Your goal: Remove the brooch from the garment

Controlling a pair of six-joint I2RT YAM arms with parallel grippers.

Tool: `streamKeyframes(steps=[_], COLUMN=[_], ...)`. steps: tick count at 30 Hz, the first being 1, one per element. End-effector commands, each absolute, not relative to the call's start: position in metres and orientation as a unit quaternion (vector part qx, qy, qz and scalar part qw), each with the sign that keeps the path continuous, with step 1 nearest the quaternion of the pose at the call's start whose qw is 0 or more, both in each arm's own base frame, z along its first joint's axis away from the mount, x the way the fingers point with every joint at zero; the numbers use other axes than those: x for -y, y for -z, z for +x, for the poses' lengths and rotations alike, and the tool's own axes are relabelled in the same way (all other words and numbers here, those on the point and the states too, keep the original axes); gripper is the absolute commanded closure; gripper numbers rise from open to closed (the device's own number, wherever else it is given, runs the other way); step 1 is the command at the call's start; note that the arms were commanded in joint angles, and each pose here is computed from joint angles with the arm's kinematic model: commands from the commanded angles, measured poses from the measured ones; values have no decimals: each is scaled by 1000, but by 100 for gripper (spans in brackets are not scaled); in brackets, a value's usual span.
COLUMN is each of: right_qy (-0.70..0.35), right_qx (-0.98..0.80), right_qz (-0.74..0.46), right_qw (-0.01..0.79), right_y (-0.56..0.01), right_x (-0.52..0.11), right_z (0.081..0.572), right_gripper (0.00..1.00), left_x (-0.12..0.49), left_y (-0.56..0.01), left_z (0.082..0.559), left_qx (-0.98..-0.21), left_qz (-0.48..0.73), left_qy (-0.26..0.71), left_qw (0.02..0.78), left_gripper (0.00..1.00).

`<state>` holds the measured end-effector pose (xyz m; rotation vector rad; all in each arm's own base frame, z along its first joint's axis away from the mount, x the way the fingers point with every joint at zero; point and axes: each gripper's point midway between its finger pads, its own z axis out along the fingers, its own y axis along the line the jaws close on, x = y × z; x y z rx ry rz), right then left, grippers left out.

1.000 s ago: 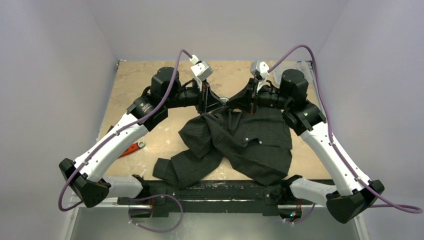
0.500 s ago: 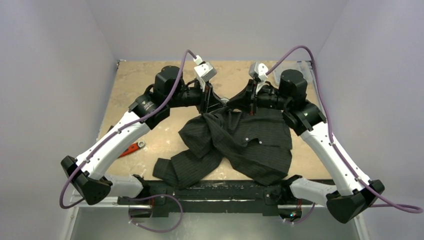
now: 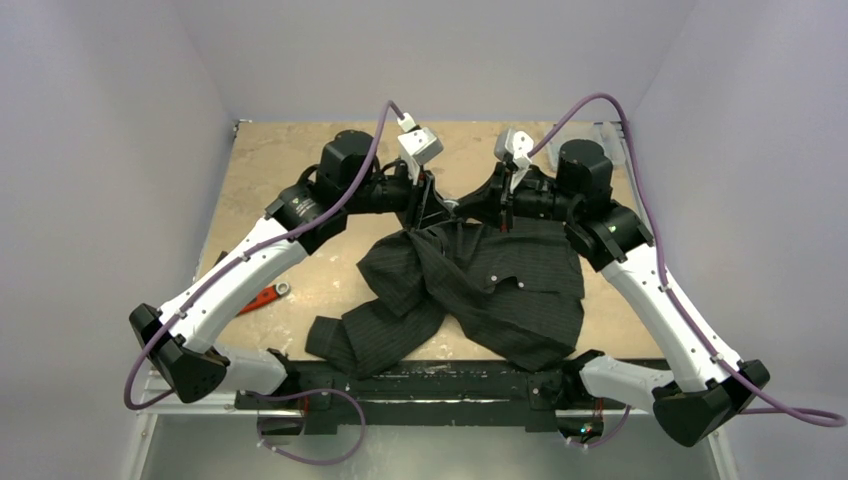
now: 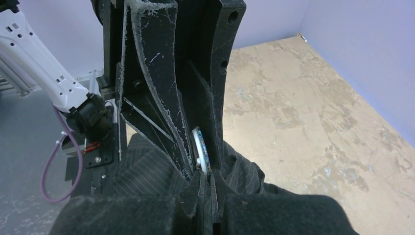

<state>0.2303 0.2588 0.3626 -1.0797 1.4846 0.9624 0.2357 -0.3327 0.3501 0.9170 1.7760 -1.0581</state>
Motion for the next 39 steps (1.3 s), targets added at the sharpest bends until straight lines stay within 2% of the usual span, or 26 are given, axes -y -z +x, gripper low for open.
streamKeyframes(steps=[1, 15, 19, 23, 30, 35, 38, 39], right_qy=[-447, -469, -475, -480, -485, -482, -485, -485], right_qx=[-530, -558, -562, -561, -561, -563, -556, -557], right_qz=[-501, -467, -468, -471, -473, -471, -475, -473], right_qw=[517, 500, 490, 482, 476, 478, 479, 480], right_y=[-404, -397, -393, -392, -392, -393, -395, -395], right_x=[-274, -268, -269, -270, -271, -271, -271, -271], right_z=[190, 199, 199, 197, 197, 198, 196, 197], right_gripper=[100, 100, 100, 100, 100, 100, 100, 100], left_x=[343, 306, 296, 293, 299, 303, 303, 304], left_y=[-363, -394, -391, -390, -396, -399, -396, -395], left_z=[247, 226, 214, 204, 199, 199, 202, 204], left_qx=[-694, -601, -569, -544, -538, -551, -561, -567], left_qz=[362, 404, 458, 490, 491, 473, 463, 459], left_qy=[419, 453, 453, 452, 475, 488, 490, 489], left_qw=[460, 519, 511, 509, 494, 485, 480, 479], left_gripper=[75, 71, 56, 54, 62, 82, 100, 100])
